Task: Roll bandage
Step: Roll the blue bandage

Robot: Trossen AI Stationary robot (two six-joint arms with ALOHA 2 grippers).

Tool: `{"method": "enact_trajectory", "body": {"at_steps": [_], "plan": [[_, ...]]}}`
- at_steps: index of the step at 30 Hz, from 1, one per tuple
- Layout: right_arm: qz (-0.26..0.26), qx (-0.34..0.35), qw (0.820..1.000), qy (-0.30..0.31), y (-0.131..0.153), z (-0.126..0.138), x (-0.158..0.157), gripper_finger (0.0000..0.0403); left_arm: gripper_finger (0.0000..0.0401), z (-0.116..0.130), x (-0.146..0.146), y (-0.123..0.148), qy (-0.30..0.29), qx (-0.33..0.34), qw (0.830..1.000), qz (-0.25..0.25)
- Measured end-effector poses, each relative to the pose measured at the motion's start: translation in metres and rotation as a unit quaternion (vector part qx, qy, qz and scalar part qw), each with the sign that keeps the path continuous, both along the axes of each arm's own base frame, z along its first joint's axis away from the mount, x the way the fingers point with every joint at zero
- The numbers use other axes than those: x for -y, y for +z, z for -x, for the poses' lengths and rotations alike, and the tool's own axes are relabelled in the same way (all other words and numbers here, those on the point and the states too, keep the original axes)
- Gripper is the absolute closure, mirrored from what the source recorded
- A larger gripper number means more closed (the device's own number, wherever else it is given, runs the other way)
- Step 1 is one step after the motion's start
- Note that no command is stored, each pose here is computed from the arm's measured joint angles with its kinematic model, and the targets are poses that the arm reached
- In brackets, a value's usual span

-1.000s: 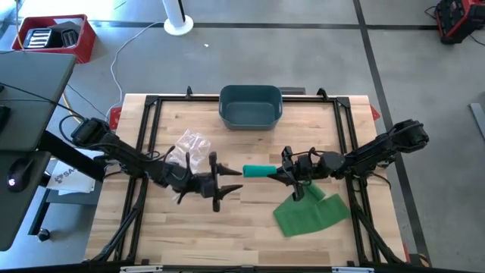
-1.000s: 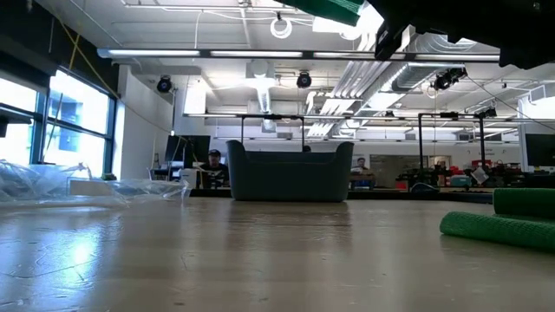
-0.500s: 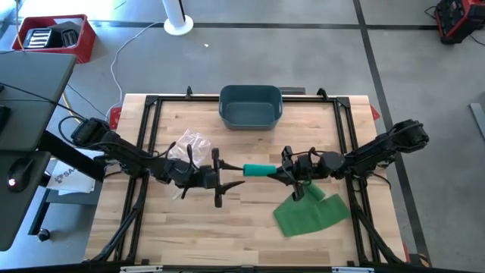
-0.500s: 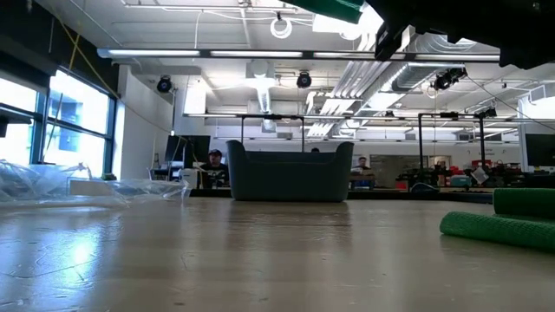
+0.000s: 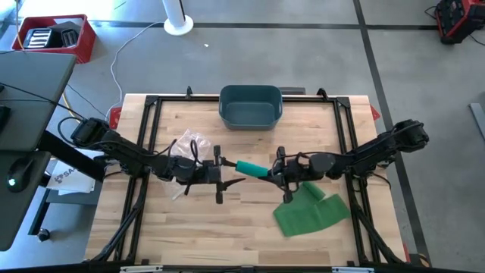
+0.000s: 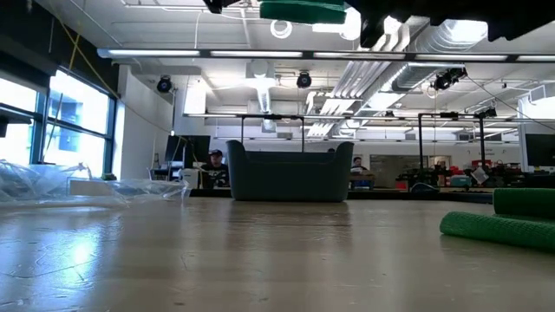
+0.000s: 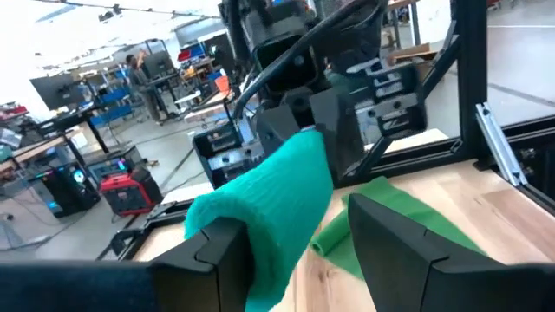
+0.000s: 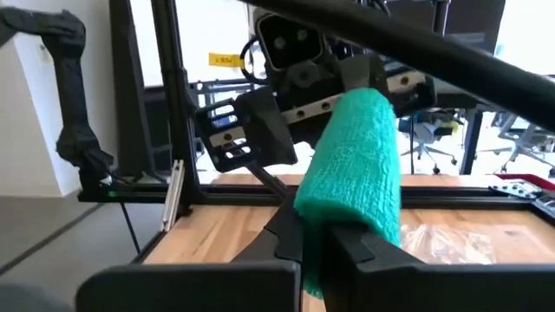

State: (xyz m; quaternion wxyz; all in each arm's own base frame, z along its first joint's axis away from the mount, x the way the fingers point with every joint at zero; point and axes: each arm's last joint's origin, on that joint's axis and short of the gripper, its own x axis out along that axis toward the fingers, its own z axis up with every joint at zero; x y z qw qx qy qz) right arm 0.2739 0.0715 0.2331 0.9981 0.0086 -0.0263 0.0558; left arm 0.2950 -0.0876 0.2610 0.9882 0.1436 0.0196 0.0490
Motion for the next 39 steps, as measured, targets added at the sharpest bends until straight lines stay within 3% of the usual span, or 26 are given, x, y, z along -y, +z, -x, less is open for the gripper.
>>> {"method": "enact_trajectory", "body": {"at_steps": [9,19,23,26,29,32,36,39], "plan": [[0.012,-0.008,1.000,-0.013,0.006,0.000,-0.001,0.0399,0.0252,0.001,0.002,-0.008,-0.002,-0.035,0.999,0.024],[0.010,-0.018,1.000,-0.013,0.006,0.002,0.000,0.0394,0.0332,0.002,0.006,-0.008,-0.007,-0.035,0.999,0.024],[0.013,-0.020,1.000,-0.012,0.005,0.002,0.000,0.0368,0.0386,0.003,0.007,-0.008,-0.012,-0.037,0.999,0.017],[0.020,-0.029,0.999,-0.003,0.004,0.001,-0.001,0.0328,0.0391,0.004,0.010,-0.008,-0.015,-0.038,0.999,0.028],[0.055,-0.042,0.998,0.010,0.004,0.006,-0.006,0.0288,0.0391,0.007,0.013,-0.006,-0.020,-0.035,0.997,0.062],[0.102,-0.064,0.992,-0.021,0.005,0.016,-0.017,0.0265,0.0396,0.012,0.015,-0.002,-0.022,-0.034,0.991,0.127],[0.130,-0.102,0.984,-0.061,0.005,0.032,-0.030,0.0259,0.0396,0.013,0.014,-0.006,-0.033,-0.052,0.965,0.257],[0.117,-0.112,0.985,-0.058,0.004,0.038,-0.039,0.0260,0.0396,0.011,0.014,-0.023,-0.042,-0.085,0.946,0.311]]}}
